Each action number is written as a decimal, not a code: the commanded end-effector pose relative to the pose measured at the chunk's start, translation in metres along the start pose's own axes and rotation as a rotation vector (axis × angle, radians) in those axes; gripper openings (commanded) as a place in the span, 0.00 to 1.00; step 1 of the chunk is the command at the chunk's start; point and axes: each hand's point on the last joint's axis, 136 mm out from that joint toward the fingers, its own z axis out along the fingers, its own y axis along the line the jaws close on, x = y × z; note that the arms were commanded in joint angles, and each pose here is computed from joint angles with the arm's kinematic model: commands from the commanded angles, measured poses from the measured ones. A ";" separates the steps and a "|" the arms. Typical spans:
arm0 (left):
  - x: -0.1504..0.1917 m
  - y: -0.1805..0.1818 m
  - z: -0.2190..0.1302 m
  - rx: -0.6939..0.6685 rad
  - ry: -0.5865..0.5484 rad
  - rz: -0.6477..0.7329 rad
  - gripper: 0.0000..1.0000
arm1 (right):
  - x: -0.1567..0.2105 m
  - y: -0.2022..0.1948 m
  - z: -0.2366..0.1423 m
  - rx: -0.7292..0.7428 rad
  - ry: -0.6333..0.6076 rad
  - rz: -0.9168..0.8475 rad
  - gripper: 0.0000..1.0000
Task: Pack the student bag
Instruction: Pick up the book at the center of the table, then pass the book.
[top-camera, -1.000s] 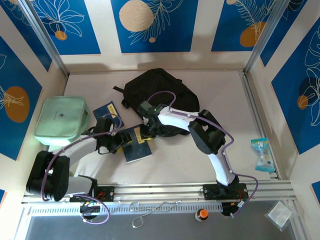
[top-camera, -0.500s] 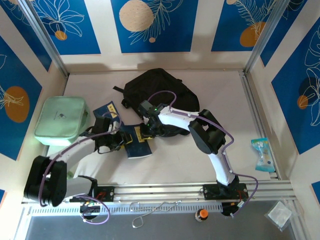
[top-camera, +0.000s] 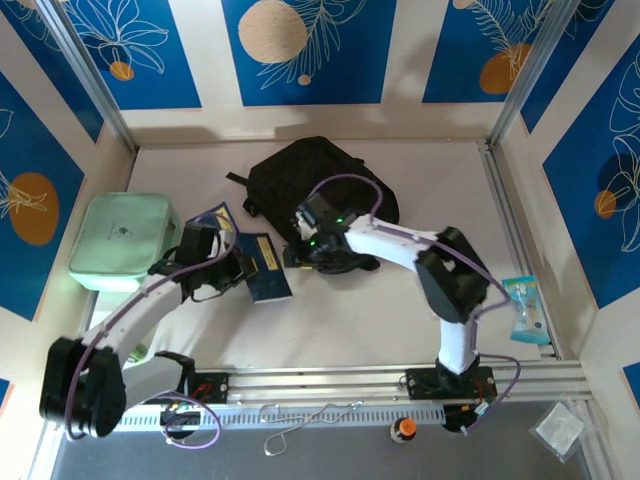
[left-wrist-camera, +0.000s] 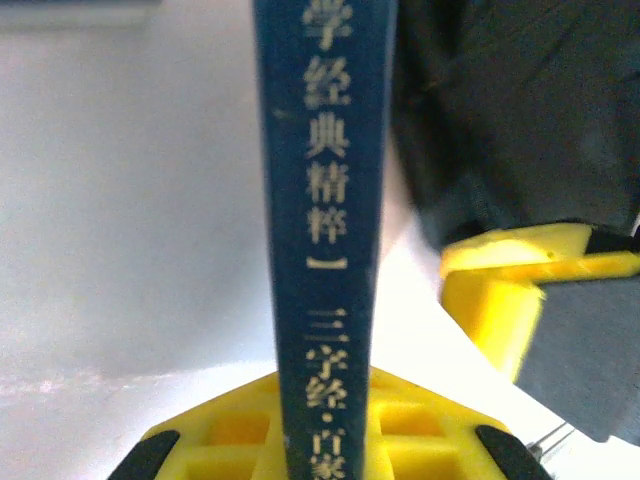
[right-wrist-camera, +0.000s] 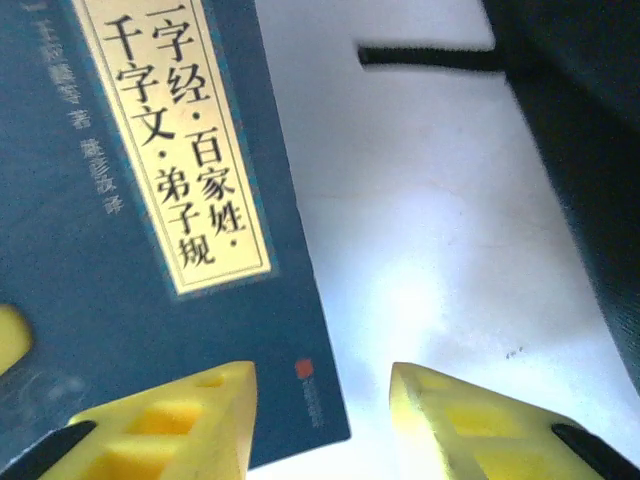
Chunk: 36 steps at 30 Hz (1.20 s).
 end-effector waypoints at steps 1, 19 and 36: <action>-0.031 -0.035 -0.024 0.085 -0.149 0.005 0.00 | -0.030 0.036 -0.054 -0.210 -0.176 -0.039 0.49; -0.128 -0.206 -0.011 0.600 -0.421 -0.187 0.00 | -0.089 0.003 -0.148 -0.749 -0.415 0.462 0.95; -0.119 -0.214 0.024 0.724 -0.298 -0.305 0.00 | -0.126 -0.013 -0.135 -0.632 -0.540 0.515 0.69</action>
